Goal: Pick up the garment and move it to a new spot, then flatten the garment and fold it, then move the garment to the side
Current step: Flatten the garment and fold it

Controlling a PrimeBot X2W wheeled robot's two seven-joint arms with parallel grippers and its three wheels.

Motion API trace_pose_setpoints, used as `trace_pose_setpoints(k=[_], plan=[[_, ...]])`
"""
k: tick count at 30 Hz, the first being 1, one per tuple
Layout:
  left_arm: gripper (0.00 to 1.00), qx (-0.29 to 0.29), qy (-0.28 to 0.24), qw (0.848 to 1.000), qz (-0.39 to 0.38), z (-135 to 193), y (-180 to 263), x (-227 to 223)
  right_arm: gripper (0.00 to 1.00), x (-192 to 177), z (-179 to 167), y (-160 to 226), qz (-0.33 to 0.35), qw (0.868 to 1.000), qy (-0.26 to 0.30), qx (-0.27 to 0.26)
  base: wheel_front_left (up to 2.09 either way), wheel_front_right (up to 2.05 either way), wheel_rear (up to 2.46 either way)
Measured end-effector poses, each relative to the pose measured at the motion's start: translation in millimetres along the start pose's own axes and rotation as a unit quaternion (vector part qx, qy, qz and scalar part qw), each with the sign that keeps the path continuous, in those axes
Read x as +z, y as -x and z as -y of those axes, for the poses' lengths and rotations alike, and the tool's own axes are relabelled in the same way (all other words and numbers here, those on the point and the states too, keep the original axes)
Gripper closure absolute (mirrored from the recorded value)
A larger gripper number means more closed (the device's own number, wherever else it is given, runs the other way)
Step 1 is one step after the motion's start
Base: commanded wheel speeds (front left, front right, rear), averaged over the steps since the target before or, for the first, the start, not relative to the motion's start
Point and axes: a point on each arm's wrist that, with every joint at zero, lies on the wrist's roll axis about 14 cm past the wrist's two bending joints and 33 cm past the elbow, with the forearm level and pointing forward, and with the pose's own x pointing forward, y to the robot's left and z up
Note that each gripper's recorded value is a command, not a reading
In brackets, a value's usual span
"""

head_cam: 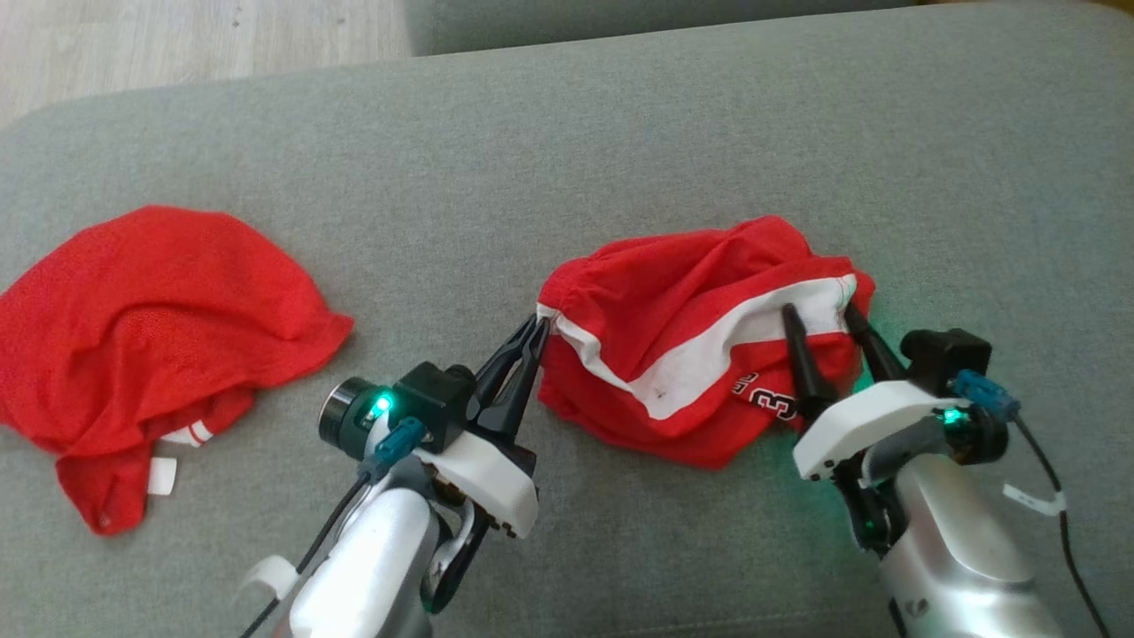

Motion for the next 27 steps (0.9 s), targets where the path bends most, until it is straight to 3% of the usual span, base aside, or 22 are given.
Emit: trace_pose_setpoints(k=[12, 13, 14, 15, 16, 27], plan=[[1.0, -0.002, -0.002, 1.0, 0.003, 2.6, -1.7, 2.8, 0.0, 1.9, -11.8, 4.4, 0.009, 1.0, -0.018, 0.016, 0.0, 0.0, 0.0], [1.0, -0.003, -0.002, 1.0, 0.003, 2.7, -1.8, 2.9, 0.09, 2.2, -11.2, 4.4, 0.009, 1.0, -0.018, 0.016, 0.0, 0.0, 0.0], [1.0, -0.003, -0.002, 1.0, 0.003, 2.7, -1.8, 2.9, 0.28, 2.2, -11.2, 4.4, 0.009, 1.0, -0.018, 0.016, 0.0, 0.0, 0.0], [1.0, -0.002, -0.002, 1.0, 0.003, 2.5, -1.7, 2.8, 0.69, 2.9, -10.5, 4.4, 0.012, 1.0, -0.019, 0.014, 0.0, 0.0, 0.0], [1.0, -0.001, -0.002, 1.0, 0.003, 2.2, -1.8, 2.6, 1.0, 3.2, -9.5, 4.4, 0.013, 1.0, -0.02, 0.013, 0.0, 0.0, 0.0], [1.0, 0.022, -0.007, 1.0, 0.019, -10.2, -0.7, 14.7, 1.0, 31.9, -2.8, 6.8, 0.065, 0.998, -0.026, 0.002, 0.0, 0.0, 0.0]])
